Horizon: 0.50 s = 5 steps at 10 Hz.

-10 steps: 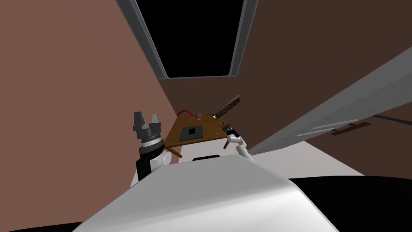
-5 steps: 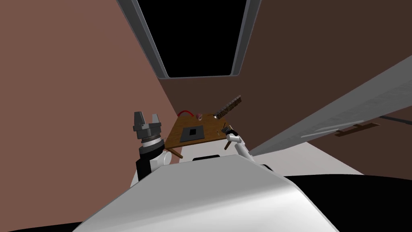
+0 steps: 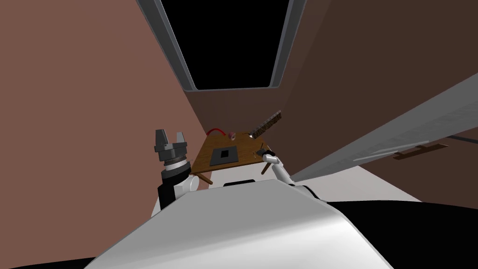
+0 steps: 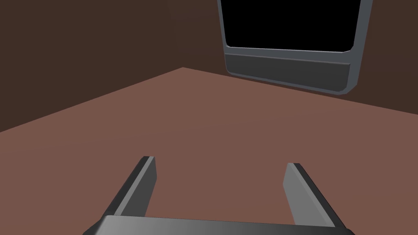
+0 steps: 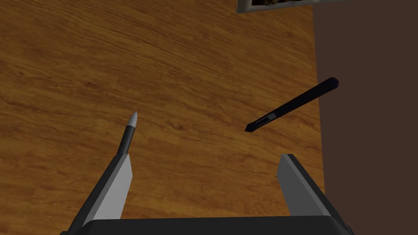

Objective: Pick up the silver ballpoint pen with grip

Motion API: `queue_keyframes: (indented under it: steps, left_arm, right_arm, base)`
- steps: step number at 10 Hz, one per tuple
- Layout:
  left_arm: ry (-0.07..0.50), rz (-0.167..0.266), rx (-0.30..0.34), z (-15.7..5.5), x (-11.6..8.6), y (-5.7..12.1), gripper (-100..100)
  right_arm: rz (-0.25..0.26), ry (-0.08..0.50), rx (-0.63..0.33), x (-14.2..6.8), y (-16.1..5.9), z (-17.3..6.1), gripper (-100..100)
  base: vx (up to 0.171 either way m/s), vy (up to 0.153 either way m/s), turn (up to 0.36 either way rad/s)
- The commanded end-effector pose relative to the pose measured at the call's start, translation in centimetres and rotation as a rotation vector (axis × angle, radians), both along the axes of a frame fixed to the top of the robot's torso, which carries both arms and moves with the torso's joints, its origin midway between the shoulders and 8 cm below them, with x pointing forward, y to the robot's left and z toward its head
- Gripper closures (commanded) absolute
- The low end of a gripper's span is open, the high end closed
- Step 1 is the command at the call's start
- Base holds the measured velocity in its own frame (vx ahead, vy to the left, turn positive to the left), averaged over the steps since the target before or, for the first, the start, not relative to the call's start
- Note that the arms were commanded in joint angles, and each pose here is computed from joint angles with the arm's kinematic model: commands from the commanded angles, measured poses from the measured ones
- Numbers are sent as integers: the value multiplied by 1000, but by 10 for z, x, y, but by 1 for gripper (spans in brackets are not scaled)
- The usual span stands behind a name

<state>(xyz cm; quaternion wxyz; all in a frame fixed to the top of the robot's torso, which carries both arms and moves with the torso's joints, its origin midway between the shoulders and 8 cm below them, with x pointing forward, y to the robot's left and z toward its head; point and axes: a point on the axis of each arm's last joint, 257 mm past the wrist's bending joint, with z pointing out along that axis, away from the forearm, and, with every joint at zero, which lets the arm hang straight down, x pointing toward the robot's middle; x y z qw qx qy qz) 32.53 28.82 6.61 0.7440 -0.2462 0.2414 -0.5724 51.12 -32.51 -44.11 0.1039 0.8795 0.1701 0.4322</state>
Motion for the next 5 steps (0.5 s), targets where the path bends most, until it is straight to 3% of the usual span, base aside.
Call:
queue_keyframes:
  steps: [1,5]
  left_arm:
    - [0,0,0,0,0,0,0]
    - [0,0,0,0,0,0,0]
  right_arm:
    - [-16,45,28,-6,-1,-14,-100]
    - [-79,169,152,-14,2,-40,-100]
  base:
    - [26,28,4]
    - [32,33,5]
